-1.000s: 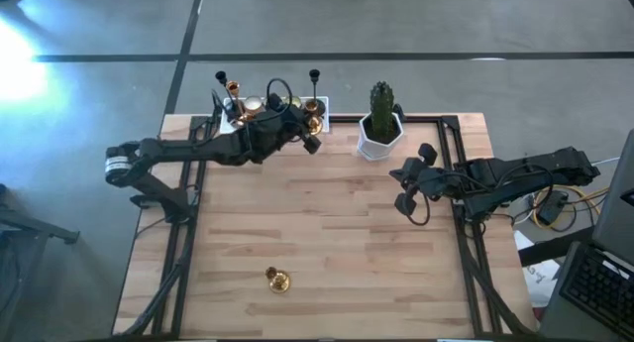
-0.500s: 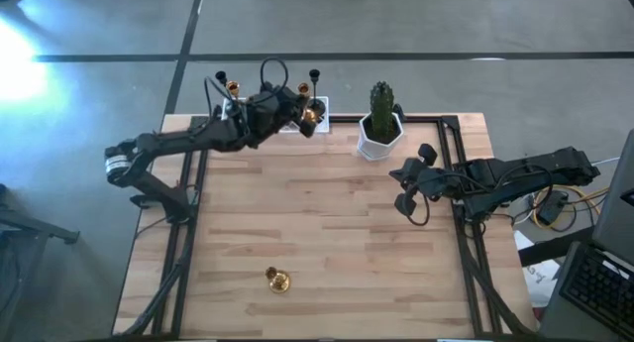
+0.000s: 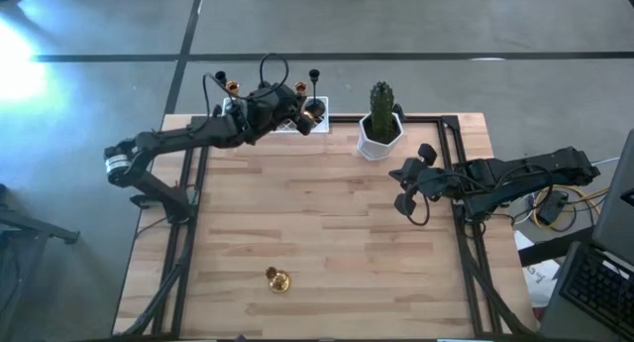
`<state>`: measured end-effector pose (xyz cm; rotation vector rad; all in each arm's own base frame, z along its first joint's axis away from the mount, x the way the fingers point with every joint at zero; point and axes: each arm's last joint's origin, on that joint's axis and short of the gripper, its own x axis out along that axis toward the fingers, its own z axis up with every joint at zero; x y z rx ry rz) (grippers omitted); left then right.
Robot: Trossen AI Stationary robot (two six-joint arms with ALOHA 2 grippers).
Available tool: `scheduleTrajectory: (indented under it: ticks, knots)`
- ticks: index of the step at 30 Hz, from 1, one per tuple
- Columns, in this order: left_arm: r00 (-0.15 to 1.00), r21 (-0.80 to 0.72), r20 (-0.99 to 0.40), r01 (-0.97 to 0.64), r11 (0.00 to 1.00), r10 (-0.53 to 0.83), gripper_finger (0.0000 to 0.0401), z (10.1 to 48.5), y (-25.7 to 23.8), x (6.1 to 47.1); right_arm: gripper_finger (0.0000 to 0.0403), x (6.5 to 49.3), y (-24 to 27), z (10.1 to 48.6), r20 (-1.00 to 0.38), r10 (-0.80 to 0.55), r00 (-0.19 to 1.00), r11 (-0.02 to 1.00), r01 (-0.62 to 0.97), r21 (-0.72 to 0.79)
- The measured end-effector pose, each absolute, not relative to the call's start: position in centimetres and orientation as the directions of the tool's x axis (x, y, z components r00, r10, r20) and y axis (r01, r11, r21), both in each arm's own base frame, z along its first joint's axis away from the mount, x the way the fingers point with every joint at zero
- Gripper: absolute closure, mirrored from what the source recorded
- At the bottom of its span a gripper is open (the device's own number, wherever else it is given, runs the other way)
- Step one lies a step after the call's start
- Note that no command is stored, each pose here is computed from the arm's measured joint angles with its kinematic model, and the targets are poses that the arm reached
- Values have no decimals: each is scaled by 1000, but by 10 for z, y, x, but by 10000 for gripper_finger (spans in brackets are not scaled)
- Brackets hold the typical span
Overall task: Pick & Place candle stick holders
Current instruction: Put the top golden candle holder on the shelf
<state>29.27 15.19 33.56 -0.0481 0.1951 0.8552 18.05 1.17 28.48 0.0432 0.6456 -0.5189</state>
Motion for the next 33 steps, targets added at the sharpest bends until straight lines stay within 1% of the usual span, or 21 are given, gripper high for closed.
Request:
scheduleTrajectory:
  ticks: [6,26,28,33]
  knots:
    - [625,36,-220,-762,647,749,381,333,154,291,394,181,12,285,-583,-448,677,872,475,-119]
    - [639,31,-226,-750,661,735,380,332,156,290,394,181,12,285,-583,-448,678,872,475,-118]
    - [638,31,-226,-751,660,737,368,332,156,290,394,181,12,285,-582,-448,678,872,475,-117]
    - [634,33,-227,-754,656,739,305,332,158,289,394,181,12,285,-581,-448,679,872,475,-116]
